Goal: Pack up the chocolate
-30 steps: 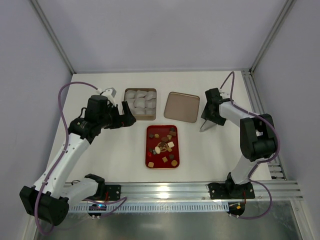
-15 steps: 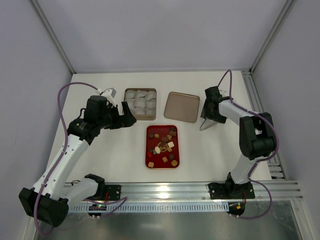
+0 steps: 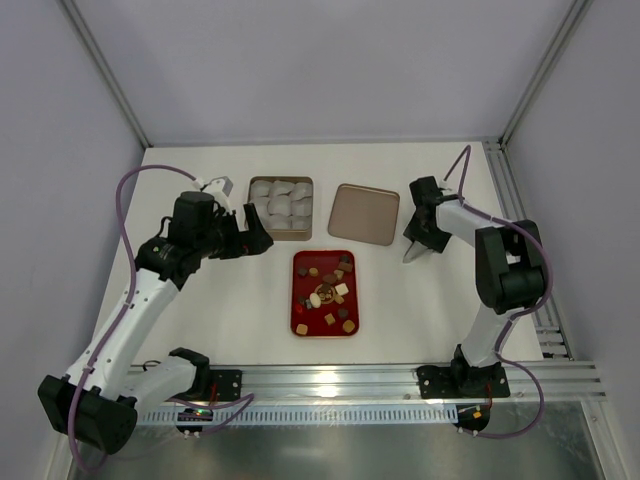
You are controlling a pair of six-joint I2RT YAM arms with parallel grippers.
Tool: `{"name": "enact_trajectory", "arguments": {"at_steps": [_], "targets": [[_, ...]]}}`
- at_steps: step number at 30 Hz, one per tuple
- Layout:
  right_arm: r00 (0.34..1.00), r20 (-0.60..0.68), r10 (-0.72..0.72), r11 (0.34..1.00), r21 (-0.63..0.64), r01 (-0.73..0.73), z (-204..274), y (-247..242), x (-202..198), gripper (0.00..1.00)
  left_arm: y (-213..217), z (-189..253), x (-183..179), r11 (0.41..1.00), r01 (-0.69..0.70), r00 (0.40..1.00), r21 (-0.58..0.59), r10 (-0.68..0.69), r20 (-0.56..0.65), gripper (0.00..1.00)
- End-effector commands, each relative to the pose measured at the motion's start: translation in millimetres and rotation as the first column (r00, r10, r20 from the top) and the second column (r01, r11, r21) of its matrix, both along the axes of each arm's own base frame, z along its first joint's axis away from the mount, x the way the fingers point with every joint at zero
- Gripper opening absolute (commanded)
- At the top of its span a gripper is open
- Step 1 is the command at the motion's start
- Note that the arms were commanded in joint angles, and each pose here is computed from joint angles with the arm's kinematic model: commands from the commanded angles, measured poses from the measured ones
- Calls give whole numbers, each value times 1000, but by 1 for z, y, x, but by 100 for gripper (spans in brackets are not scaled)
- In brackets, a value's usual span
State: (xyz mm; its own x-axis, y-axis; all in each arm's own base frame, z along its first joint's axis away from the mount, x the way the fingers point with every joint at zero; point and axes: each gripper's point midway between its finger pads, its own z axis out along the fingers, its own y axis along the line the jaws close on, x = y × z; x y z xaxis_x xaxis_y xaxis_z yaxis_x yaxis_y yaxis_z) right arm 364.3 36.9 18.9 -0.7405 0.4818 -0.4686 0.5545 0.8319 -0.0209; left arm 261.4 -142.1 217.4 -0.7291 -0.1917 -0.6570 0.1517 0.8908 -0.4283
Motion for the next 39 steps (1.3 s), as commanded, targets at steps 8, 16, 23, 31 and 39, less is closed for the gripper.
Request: {"name": "enact_trajectory", "arguments": {"at_steps": [8, 16, 23, 31, 39], "targets": [[992, 14, 127, 992, -8, -127, 5, -2, 15, 59, -4, 9, 3, 1000, 16, 999, -23, -15, 46, 100], [947, 16, 320, 946, -69, -318, 16, -6, 3, 63, -9, 7, 3, 999, 25, 999, -43, -24, 24, 100], [919, 3, 393, 917, -69, -392, 18, -5, -6, 62, -13, 6, 4, 997, 32, 999, -64, -31, 16, 100], [957, 7, 291, 957, -13, -291, 17, -1, -12, 77, -13, 4, 3, 997, 33, 999, -63, -33, 10, 100], [986, 13, 164, 986, 41, -164, 11, 3, -10, 77, -12, 3, 2, 998, 33, 999, -57, -33, 16, 100]]}}
